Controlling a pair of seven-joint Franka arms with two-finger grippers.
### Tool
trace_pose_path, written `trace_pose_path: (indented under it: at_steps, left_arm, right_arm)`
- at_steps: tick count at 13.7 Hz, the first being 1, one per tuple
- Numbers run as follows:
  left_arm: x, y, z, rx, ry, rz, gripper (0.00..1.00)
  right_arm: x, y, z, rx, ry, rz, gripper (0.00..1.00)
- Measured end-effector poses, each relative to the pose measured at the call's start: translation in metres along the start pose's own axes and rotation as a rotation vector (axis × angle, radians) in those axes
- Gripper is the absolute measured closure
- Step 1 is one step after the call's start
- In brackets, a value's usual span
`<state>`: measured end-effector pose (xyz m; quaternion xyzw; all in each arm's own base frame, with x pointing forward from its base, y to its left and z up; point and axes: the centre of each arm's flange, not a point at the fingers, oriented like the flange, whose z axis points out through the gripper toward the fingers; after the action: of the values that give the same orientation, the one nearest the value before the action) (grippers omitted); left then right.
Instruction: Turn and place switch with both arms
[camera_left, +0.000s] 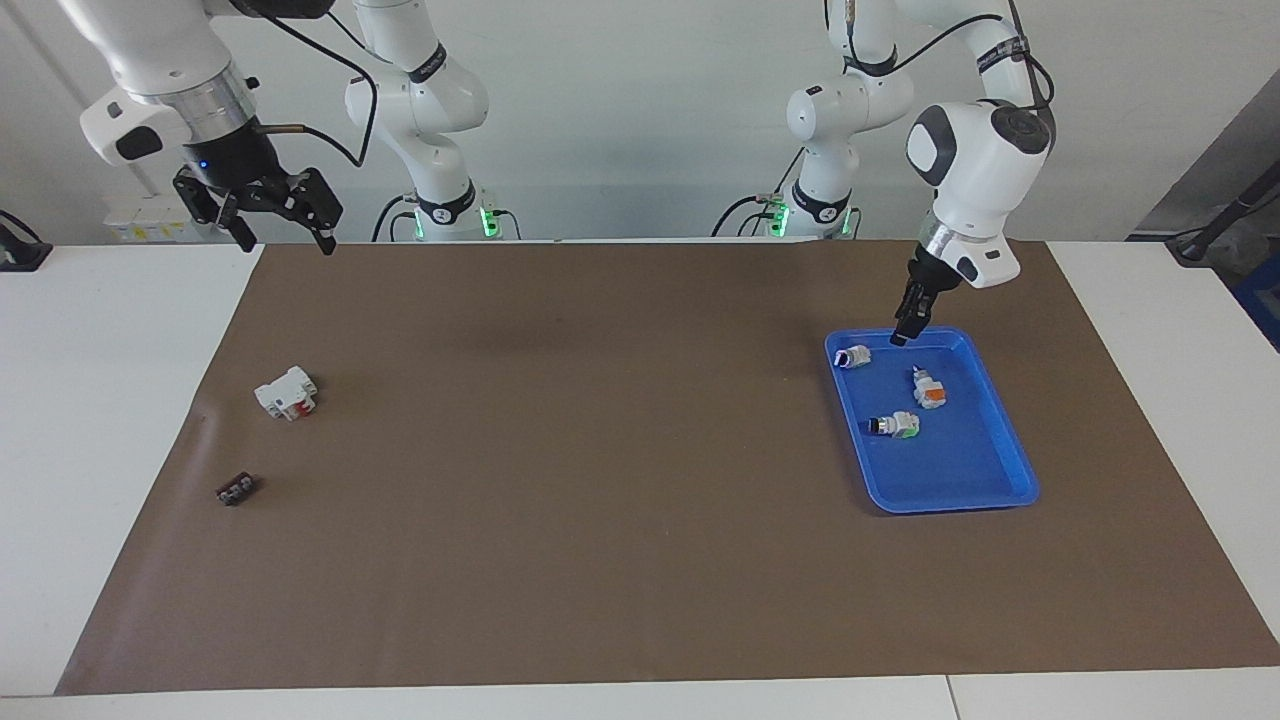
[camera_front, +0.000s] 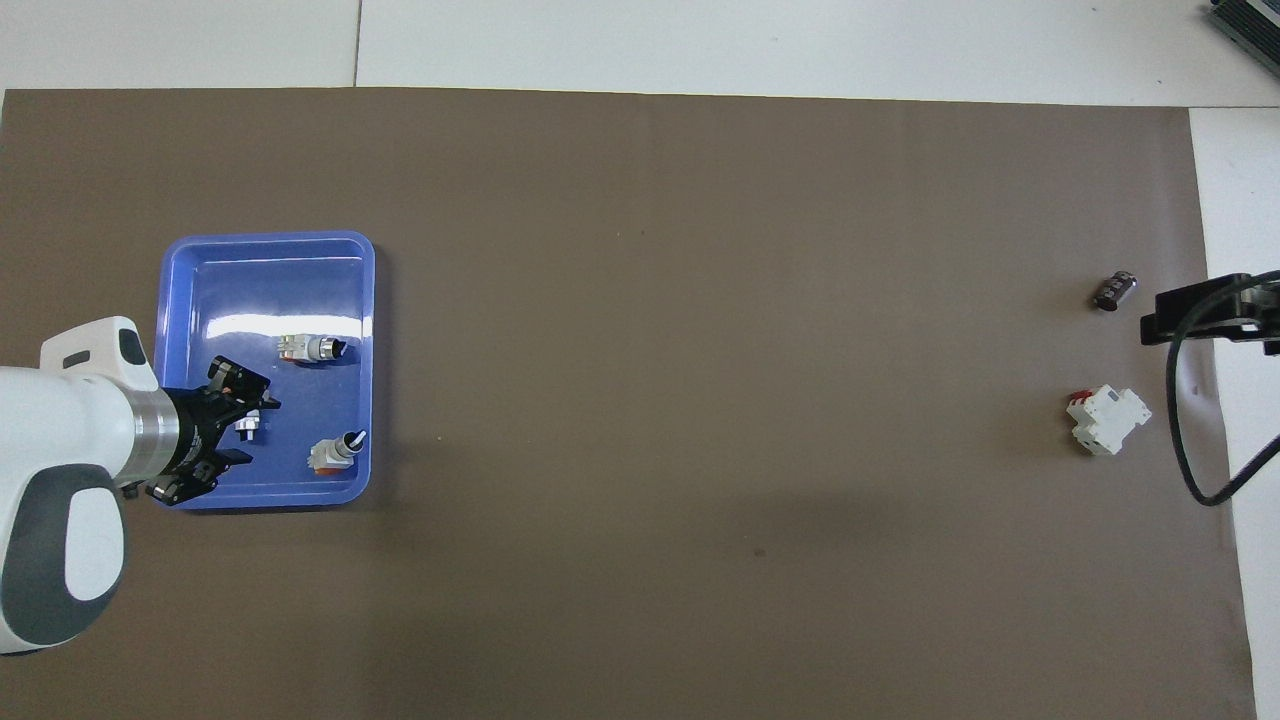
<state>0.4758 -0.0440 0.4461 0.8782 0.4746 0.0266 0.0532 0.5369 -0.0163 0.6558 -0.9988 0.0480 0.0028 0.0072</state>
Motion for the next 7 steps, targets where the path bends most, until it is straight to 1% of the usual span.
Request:
trace_pose_path:
  at_steps: [2,5,7]
  left_arm:
    - [-0.011,0.025,-0.037,-0.021,-0.002,0.100,0.30]
    - [-0.021,0.052,-0.093,0.010,-0.046,0.335,0.30]
    - [-0.019,0.059,-0.119,0.033,-0.044,0.499,0.30]
  right_arm:
    - [0.000,-0.005,0.002,-0.002,-0.004,-0.011,0.00]
    - [0.000,-0.006,0.002,-0.029,-0.003,-0.067,0.00]
    - [0.001,-0.003,0.003,-0.034,-0.005,-0.090,0.00]
